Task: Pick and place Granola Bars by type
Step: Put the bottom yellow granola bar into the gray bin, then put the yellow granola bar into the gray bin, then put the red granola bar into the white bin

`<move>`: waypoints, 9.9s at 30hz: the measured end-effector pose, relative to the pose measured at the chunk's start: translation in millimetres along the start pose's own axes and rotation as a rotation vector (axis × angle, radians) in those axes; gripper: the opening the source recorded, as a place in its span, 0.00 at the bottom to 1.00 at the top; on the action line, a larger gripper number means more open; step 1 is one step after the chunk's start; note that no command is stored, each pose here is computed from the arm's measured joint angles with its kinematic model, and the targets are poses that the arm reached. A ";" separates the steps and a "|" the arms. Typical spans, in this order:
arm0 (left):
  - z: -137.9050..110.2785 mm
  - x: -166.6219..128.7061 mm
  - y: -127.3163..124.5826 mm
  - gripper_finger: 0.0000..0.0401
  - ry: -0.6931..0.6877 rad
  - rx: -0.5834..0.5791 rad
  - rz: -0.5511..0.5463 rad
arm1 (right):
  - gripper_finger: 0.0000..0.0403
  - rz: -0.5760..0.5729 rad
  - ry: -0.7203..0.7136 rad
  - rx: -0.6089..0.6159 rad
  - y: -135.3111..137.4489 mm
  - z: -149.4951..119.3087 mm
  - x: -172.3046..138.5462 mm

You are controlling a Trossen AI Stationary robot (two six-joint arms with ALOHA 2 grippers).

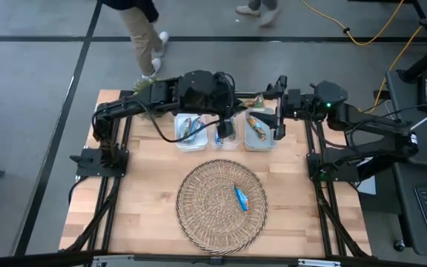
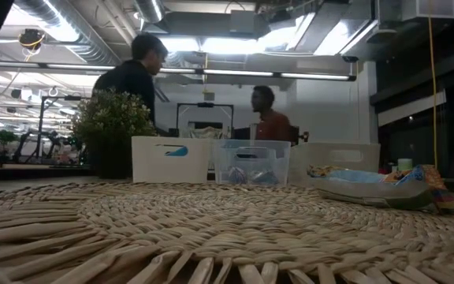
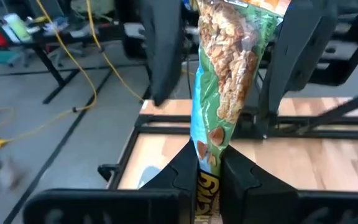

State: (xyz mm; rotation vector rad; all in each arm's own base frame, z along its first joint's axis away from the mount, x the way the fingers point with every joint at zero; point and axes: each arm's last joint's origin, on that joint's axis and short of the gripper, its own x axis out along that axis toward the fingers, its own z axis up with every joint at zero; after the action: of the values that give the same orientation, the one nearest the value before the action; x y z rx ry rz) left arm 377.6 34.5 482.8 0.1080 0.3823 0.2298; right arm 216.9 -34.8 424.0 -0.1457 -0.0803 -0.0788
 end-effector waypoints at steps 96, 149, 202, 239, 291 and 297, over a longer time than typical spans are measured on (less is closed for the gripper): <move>-6.8 -62.8 -28.2 0.59 0.100 -0.165 0.099 | 0.13 -0.455 1.194 0.420 -74.8 -205.4 0.9; -20.3 -60.4 -27.1 0.59 0.246 0.152 0.087 | 0.40 -0.108 1.166 0.672 158.2 -148.5 16.9; -24.0 -59.2 -21.7 0.59 0.281 0.102 0.058 | 0.12 -0.187 1.353 0.661 187.9 -230.0 51.9; -25.7 -59.4 -21.6 0.59 0.296 0.057 0.073 | 0.07 -0.342 0.294 0.117 28.8 36.2 -103.1; -25.8 -58.3 -15.8 0.59 0.292 -0.016 0.166 | 0.19 -0.418 1.147 0.313 -74.1 -202.0 -9.9; -25.8 -58.4 -15.9 0.59 0.292 -0.016 0.166 | 0.20 -0.232 1.132 0.308 -77.1 -199.8 -10.0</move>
State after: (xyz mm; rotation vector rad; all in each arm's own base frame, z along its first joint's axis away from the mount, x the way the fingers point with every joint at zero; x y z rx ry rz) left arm 318.3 6.6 477.4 0.0907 0.6625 0.4144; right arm 215.2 -139.7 237.0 0.2306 1.0191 -0.3674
